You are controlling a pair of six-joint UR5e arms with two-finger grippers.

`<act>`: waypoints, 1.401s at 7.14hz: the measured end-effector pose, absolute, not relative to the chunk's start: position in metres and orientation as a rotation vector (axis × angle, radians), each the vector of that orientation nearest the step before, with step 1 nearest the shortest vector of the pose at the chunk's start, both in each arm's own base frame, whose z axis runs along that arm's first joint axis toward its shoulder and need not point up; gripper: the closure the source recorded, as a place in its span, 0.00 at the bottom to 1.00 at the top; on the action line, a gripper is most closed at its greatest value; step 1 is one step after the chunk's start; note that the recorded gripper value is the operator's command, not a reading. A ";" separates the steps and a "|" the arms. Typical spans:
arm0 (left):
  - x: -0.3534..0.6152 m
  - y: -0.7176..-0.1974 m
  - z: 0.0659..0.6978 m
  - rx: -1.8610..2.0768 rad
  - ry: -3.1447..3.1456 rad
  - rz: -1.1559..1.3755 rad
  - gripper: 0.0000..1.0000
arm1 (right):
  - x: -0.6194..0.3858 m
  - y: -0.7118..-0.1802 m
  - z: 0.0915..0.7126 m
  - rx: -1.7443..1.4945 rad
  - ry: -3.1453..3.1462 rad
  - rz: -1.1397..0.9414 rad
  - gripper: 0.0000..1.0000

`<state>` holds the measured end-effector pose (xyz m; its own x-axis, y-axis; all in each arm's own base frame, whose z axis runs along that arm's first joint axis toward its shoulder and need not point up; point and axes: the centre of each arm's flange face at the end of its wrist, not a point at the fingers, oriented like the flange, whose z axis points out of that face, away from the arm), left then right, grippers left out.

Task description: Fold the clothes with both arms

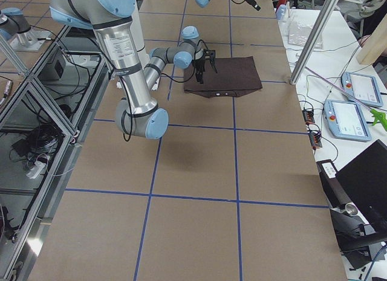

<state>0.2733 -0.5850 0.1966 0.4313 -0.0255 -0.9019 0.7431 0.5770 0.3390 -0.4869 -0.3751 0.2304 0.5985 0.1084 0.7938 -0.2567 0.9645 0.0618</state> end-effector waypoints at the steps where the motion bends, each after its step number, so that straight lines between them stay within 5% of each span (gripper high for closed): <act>1: 0.266 -0.584 0.196 0.831 1.033 -0.549 0.00 | -0.496 -0.374 0.226 0.155 -0.913 0.249 0.00; 8: 0.278 -0.574 0.262 0.647 1.035 -0.461 0.00 | -0.549 -0.332 0.234 0.105 -0.968 0.501 0.00; 10: 0.297 -0.571 0.279 0.538 1.059 -0.410 0.00 | -0.555 -0.316 0.245 0.048 -0.964 0.650 0.08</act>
